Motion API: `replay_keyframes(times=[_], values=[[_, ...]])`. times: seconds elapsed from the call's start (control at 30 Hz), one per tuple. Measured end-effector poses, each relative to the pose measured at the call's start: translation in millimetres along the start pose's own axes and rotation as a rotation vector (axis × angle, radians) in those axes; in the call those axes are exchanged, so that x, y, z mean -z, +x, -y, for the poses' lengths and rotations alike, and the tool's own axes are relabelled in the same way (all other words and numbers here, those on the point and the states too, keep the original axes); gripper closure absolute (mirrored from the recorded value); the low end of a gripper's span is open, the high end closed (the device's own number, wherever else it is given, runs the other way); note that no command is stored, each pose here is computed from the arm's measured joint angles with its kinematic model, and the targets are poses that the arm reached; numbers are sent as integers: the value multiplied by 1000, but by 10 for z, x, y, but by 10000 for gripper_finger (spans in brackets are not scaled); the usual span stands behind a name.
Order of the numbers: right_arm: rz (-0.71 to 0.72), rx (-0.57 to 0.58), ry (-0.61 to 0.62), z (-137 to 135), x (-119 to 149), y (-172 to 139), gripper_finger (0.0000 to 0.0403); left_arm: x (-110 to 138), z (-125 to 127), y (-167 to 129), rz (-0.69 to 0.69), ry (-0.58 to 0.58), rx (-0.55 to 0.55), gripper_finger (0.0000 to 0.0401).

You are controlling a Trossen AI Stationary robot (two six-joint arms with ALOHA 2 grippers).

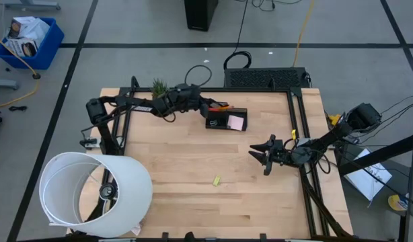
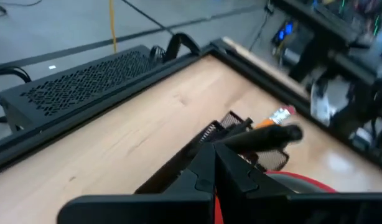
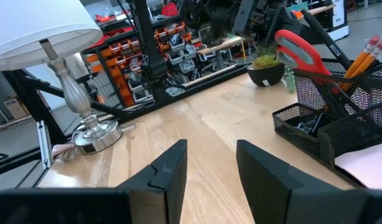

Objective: Pick and place office supplies into organizer
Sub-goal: Put the black pen into the desk organizer

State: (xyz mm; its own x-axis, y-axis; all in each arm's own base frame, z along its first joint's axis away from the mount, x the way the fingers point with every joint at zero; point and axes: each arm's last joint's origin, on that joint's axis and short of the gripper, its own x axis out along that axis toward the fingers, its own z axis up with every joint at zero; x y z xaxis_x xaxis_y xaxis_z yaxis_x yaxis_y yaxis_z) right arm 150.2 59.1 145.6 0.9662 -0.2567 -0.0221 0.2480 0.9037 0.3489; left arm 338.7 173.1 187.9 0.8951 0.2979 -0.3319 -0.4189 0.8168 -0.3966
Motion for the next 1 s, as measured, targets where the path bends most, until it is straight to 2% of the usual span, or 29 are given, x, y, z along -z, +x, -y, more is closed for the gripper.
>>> replay_keyframes(times=[0.2,0.43,0.63,0.83,1.0], values=[[0,0,0,0,0,0,271,-116,208,70,-107,151,-22,401],[0,0,0,0,0,0,271,-206,403,98,-141,291,-42,401],[0,0,0,0,0,0,271,-190,395,77,-202,237,-72,401],[0,0,0,0,0,0,271,-194,424,6,-245,238,-59,398],[0,0,0,0,1,0,271,-339,511,-165,-216,267,-41,385]])
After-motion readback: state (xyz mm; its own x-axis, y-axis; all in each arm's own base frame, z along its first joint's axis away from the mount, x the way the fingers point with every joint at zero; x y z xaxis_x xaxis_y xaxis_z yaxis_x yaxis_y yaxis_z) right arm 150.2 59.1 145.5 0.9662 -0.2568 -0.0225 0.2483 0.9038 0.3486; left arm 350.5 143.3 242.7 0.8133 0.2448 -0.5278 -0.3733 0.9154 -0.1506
